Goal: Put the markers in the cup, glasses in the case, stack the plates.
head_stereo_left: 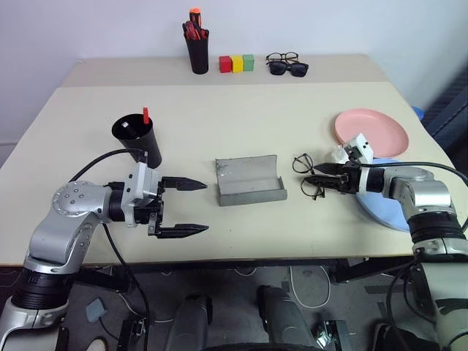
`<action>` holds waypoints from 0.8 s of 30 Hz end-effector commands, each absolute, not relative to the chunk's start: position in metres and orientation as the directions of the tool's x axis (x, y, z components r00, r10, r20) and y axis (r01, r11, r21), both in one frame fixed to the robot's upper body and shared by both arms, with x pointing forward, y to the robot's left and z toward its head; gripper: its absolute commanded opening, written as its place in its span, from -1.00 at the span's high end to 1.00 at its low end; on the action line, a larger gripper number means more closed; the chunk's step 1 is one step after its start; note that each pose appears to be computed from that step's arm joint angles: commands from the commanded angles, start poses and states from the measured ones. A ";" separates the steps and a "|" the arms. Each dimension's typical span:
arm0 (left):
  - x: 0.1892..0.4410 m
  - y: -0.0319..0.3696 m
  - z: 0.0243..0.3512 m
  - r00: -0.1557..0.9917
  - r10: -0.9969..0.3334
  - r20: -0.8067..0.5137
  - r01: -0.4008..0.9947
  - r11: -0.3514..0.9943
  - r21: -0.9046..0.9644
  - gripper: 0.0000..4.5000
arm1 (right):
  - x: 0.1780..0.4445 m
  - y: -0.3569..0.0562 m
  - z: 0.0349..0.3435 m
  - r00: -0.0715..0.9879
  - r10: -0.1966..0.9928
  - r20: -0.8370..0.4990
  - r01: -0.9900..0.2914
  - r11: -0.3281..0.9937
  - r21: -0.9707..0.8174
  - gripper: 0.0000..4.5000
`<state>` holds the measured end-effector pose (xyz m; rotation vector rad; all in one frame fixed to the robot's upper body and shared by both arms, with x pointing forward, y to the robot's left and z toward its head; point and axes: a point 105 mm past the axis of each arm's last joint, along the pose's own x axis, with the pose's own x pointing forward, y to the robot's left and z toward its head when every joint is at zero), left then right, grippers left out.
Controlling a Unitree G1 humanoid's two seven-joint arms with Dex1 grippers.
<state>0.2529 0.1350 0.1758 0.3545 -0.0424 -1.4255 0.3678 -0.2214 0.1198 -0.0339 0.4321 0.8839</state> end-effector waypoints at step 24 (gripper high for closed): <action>0.242 0.128 0.181 0.205 -0.967 -0.149 0.948 0.159 0.275 -0.91 | 0.381 -0.211 0.125 0.533 0.757 -0.379 -0.781 0.612 0.125 -0.49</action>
